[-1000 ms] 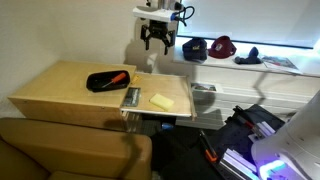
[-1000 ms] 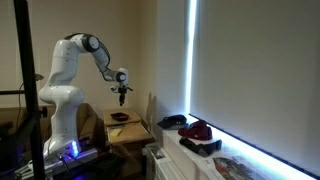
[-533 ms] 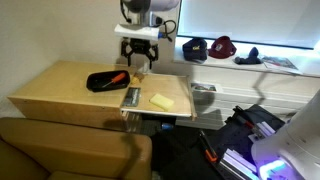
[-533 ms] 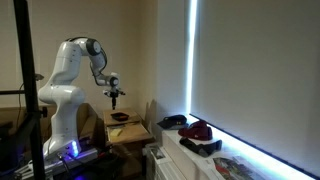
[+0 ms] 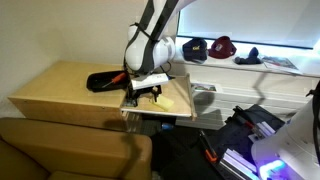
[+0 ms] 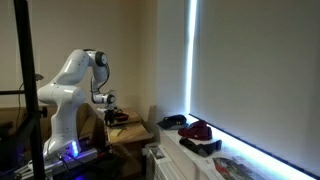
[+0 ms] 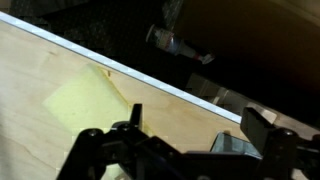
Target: Place the screwdriver in the black bowl, move the sticky notes to the windowsill, then unstack the caps
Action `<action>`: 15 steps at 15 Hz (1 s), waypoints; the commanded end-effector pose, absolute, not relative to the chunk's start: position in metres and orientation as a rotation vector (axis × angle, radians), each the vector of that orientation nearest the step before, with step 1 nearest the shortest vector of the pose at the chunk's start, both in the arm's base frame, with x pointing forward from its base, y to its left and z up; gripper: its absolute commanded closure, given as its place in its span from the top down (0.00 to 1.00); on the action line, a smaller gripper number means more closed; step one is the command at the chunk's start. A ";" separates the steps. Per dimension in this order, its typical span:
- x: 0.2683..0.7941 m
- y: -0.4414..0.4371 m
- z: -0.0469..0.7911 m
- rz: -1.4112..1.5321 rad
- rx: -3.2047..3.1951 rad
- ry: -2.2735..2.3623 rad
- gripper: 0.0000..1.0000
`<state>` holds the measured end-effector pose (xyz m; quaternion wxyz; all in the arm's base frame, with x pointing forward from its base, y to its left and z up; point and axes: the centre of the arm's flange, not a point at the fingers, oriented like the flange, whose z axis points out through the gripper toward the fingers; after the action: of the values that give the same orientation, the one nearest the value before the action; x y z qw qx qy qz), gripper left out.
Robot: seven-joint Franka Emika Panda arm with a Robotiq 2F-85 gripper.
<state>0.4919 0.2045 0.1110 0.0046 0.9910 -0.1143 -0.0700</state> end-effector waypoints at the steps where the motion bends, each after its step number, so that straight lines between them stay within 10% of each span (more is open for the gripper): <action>1: 0.493 0.201 0.111 -0.218 3.103 -0.336 1.00; 15: 0.418 0.097 0.110 -0.160 2.970 -0.292 1.00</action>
<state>0.4181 0.0972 0.1101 0.0764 0.9909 -0.0975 -0.0532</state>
